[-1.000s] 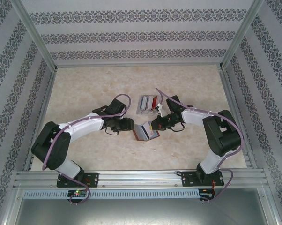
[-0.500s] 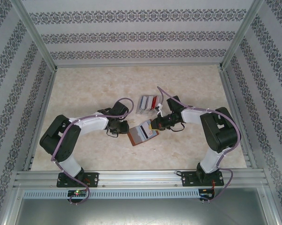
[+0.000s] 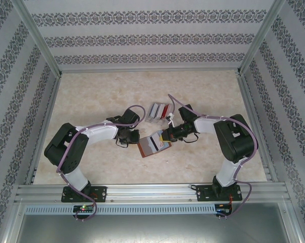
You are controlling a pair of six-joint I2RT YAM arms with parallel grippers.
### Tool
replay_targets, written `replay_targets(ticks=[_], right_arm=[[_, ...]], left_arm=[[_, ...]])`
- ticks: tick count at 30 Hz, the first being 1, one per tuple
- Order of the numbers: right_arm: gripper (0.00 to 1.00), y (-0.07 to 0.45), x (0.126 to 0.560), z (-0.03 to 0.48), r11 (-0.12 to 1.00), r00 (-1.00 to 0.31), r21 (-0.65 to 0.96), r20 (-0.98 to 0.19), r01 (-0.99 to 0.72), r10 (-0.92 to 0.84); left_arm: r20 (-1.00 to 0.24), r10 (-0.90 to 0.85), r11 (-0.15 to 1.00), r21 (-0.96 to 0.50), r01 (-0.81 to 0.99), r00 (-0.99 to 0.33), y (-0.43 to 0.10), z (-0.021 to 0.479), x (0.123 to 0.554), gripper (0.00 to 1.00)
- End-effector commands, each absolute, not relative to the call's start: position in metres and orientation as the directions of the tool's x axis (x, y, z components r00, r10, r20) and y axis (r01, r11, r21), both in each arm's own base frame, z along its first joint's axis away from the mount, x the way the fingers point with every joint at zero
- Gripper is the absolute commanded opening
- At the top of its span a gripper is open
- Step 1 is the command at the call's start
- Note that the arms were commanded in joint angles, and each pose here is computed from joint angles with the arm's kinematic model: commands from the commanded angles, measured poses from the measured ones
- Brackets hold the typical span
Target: Put the credit cards into the card holder
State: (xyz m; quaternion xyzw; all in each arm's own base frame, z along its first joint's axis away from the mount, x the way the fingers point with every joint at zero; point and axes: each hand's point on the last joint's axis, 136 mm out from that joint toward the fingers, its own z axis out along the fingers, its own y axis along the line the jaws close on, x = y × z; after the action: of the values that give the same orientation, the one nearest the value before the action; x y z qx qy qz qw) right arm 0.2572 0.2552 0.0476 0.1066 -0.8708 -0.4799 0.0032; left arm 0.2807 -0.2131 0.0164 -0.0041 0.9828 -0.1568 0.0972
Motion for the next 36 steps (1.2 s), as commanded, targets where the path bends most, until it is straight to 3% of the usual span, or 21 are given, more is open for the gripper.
replay_targets(ticks=[1,11,23,30,36], right_arm=[[0.00,0.264,0.250,0.046,0.498,-0.971,0.846,-0.086,-0.191,-0.225],[0.04,0.266,0.254,0.038,0.564,-0.982,0.809,-0.085,-0.166,-0.167],[0.02,0.264,0.270,0.043,0.596,-0.986,0.786,-0.145,-0.164,-0.080],[0.03,0.282,0.253,0.035,0.610,-0.987,0.776,-0.132,-0.161,-0.092],[0.10,0.291,0.242,0.038,0.629,-0.986,0.760,-0.151,-0.166,-0.077]], left_arm=[[-0.181,-0.020,0.957,-0.289,0.033,-0.983,-0.215,-0.001,0.281,0.14],[-0.190,0.004,0.968,-0.244,0.052,-0.982,-0.207,-0.004,0.281,0.13],[-0.192,0.029,0.972,-0.225,0.073,-0.981,-0.203,-0.006,0.278,0.12],[-0.183,0.022,0.971,-0.231,0.064,-0.983,-0.203,-0.010,0.276,0.11],[-0.180,0.019,0.973,-0.224,0.059,-0.984,-0.201,-0.011,0.274,0.10]])
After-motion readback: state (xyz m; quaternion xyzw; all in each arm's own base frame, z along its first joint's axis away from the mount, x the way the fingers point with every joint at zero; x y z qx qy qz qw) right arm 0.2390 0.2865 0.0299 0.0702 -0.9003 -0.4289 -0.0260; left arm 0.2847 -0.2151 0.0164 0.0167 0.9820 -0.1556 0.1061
